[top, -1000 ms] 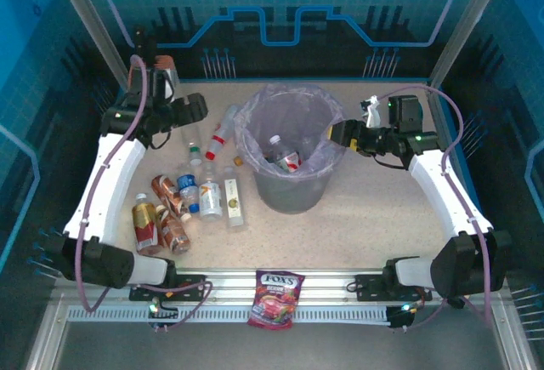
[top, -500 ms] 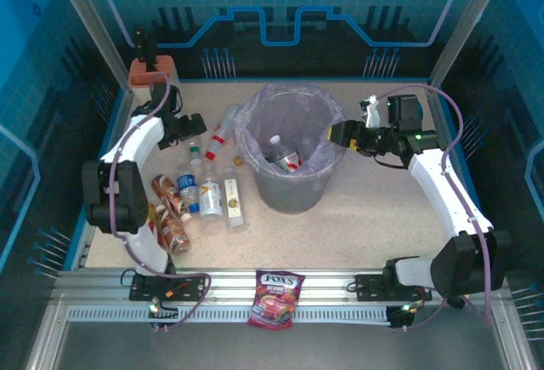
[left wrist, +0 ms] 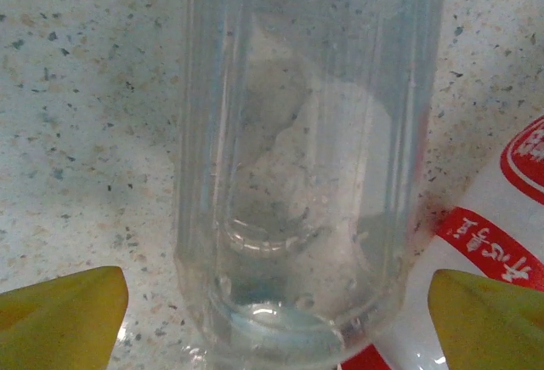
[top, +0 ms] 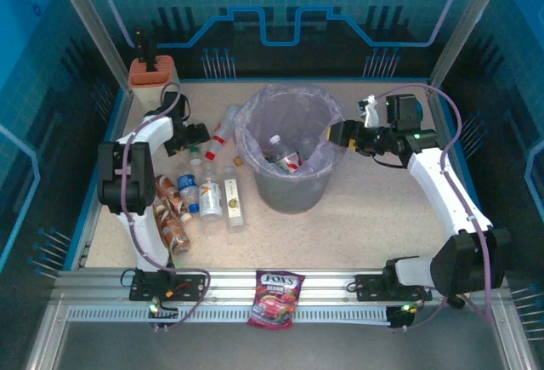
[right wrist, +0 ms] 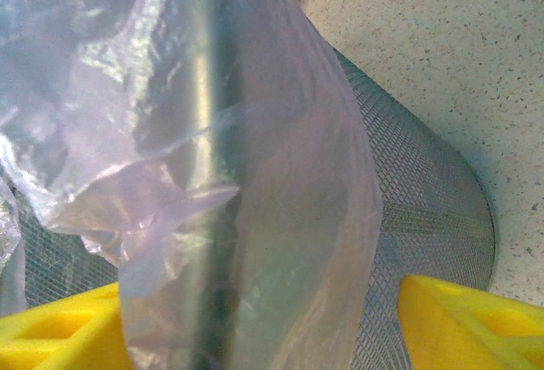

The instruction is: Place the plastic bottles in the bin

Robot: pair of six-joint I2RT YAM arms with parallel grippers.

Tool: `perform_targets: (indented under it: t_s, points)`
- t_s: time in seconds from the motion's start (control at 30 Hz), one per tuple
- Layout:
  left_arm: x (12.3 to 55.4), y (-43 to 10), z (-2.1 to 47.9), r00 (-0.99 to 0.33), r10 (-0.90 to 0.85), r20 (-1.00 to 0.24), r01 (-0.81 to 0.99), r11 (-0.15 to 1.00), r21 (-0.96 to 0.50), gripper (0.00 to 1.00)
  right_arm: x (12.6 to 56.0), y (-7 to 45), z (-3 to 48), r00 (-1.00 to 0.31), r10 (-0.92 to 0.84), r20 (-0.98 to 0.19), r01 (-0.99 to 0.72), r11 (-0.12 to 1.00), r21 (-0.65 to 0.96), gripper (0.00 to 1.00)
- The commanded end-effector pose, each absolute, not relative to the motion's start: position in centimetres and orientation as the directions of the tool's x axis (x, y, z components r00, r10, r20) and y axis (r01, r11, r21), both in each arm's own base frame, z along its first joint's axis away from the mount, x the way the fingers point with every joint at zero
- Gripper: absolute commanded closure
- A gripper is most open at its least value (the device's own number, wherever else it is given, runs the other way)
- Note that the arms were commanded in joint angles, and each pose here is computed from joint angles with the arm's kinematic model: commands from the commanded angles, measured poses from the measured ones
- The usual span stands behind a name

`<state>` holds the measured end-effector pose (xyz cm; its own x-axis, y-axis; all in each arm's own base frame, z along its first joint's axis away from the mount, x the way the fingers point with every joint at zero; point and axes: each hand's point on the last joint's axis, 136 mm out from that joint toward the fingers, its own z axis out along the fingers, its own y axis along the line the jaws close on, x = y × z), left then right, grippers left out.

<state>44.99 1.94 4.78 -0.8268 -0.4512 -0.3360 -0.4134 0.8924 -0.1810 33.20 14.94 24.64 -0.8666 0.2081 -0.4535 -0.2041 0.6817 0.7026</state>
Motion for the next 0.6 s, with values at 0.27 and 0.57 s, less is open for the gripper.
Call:
perform_targets:
  t_s: [0.27, 0.57]
  points:
    - [45.7, 2.0, 3.9, -0.823, -0.464, -0.328, -0.422, 0.885, -0.195, 0.32, 32.9, 15.1, 23.9, -0.877, 0.184, -0.445, -0.199, 0.703, 0.683, 0.25]
    - [45.7, 2.0, 6.3, -0.812, -0.451, -0.369, -0.402, 0.892, -0.206, 0.47, 32.6, 15.0, 24.2, -0.874, 0.185, -0.450, -0.198, 0.709, 0.677, 0.25]
